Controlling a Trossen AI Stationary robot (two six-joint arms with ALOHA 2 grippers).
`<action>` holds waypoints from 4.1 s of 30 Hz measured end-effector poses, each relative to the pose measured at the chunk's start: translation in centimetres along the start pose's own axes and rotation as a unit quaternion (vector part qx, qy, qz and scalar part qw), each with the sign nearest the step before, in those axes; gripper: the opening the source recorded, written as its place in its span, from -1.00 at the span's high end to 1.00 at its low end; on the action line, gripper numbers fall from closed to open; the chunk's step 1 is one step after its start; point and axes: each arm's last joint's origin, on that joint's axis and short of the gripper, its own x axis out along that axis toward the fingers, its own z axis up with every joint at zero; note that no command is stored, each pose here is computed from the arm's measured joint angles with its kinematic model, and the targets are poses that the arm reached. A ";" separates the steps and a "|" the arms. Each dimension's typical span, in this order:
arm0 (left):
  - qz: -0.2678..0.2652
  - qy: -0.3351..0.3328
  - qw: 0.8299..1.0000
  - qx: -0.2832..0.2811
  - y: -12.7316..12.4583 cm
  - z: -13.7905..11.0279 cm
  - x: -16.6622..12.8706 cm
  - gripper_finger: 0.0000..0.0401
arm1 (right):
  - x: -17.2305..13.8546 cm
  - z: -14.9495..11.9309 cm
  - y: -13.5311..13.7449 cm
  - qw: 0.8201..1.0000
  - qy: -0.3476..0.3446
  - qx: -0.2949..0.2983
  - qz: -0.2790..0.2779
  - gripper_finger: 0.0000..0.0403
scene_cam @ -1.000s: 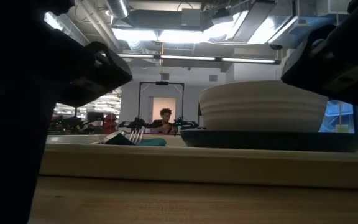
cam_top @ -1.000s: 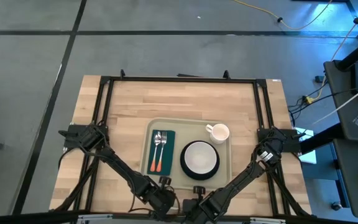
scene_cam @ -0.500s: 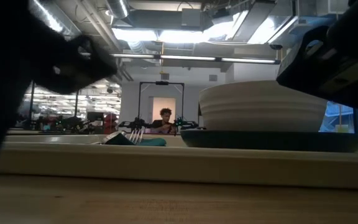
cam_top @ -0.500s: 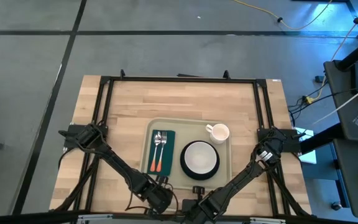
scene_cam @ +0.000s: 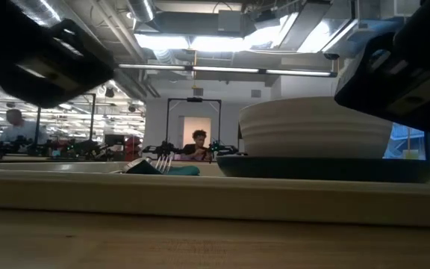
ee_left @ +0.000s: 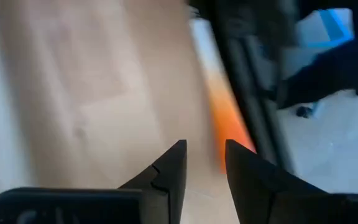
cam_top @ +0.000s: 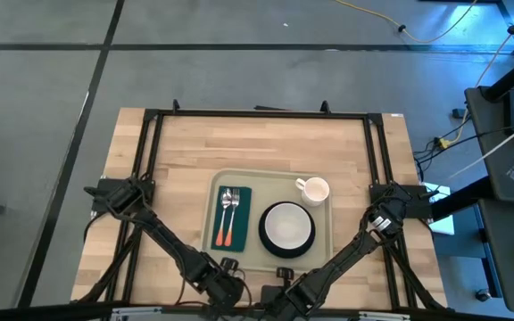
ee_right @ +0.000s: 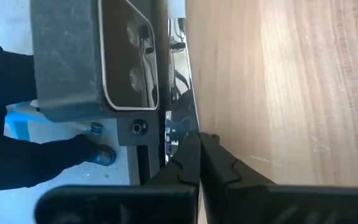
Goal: Set up tray
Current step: Put the orange knife on the green napkin
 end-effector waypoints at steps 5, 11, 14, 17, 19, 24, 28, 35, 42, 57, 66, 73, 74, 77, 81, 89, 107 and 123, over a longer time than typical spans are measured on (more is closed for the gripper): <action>-0.037 -0.018 0.999 0.001 -1.4 0.1 -0.1 0.35 | 0.0 0.1 -0.1 1.000 0.001 0.017 0.001 1.00; 0.006 -0.037 0.999 -0.031 -2.0 -0.4 0.2 0.23 | 0.0 0.4 -0.3 1.000 0.002 0.020 0.001 1.00; 0.023 -0.021 0.999 -0.043 -2.0 -1.0 1.1 0.23 | 0.1 0.4 -0.4 1.000 0.001 0.024 0.001 1.00; 0.023 -0.017 0.998 -0.047 -2.0 -1.1 1.9 0.23 | 0.1 0.4 -0.4 1.000 0.002 0.028 0.001 1.00; 0.033 -0.013 0.997 -0.063 -1.9 -1.3 2.3 0.24 | 0.1 0.4 -0.4 1.000 0.001 0.028 0.001 1.00; 0.049 0.015 0.993 -0.103 -1.4 -1.9 3.3 0.37 | 0.1 0.4 -0.4 1.000 0.001 0.029 0.000 1.00; 0.036 0.031 0.990 -0.130 -1.1 -2.0 3.9 0.48 | 0.1 0.4 -0.4 1.000 -0.003 0.029 -0.004 1.00; 0.024 0.042 0.988 -0.148 -0.4 -1.6 3.9 0.59 | 0.1 0.5 -0.4 0.999 -0.009 0.029 -0.010 1.00; 0.034 0.042 0.985 -0.166 0.2 -1.4 3.9 0.72 | 0.1 0.5 -0.5 0.999 -0.020 0.027 -0.019 1.00; 0.048 0.030 0.985 -0.162 1.3 -0.9 3.9 0.82 | 0.3 0.7 -0.8 0.997 -0.056 0.017 -0.057 1.00; 0.081 0.018 0.984 -0.159 1.8 -0.8 4.0 0.93 | 0.3 1.0 -1.3 0.996 -0.057 0.021 -0.071 1.00; 0.087 0.013 0.984 -0.157 1.9 -0.8 4.0 0.97 | 0.4 1.2 -1.5 0.994 -0.065 0.032 -0.077 1.00; 0.088 0.013 0.984 -0.158 1.9 -0.8 4.0 0.97 | 0.4 1.2 -1.5 0.994 -0.065 0.033 -0.077 1.00; 0.087 0.014 0.984 -0.157 1.9 -0.8 4.0 0.97 | 0.0 1.3 -1.5 0.995 -0.066 0.030 -0.075 1.00; 0.079 0.018 0.987 -0.141 1.9 -0.8 4.0 0.99 | -0.8 1.5 -1.5 0.995 -0.059 0.014 -0.085 1.00; 0.075 -0.013 0.993 -0.088 0.8 -0.5 0.8 0.88 | -3.4 0.5 0.0 0.995 -0.039 -0.018 -0.095 0.97; 0.045 -0.058 0.995 -0.062 -3.1 -1.5 2.4 0.31 | -4.3 -1.7 0.0 0.989 0.013 0.017 -0.147 0.60; -0.033 -0.003 0.990 -0.135 -4.0 -2.4 4.3 0.38 | -4.3 -1.8 0.1 0.989 0.010 0.030 -0.145 0.59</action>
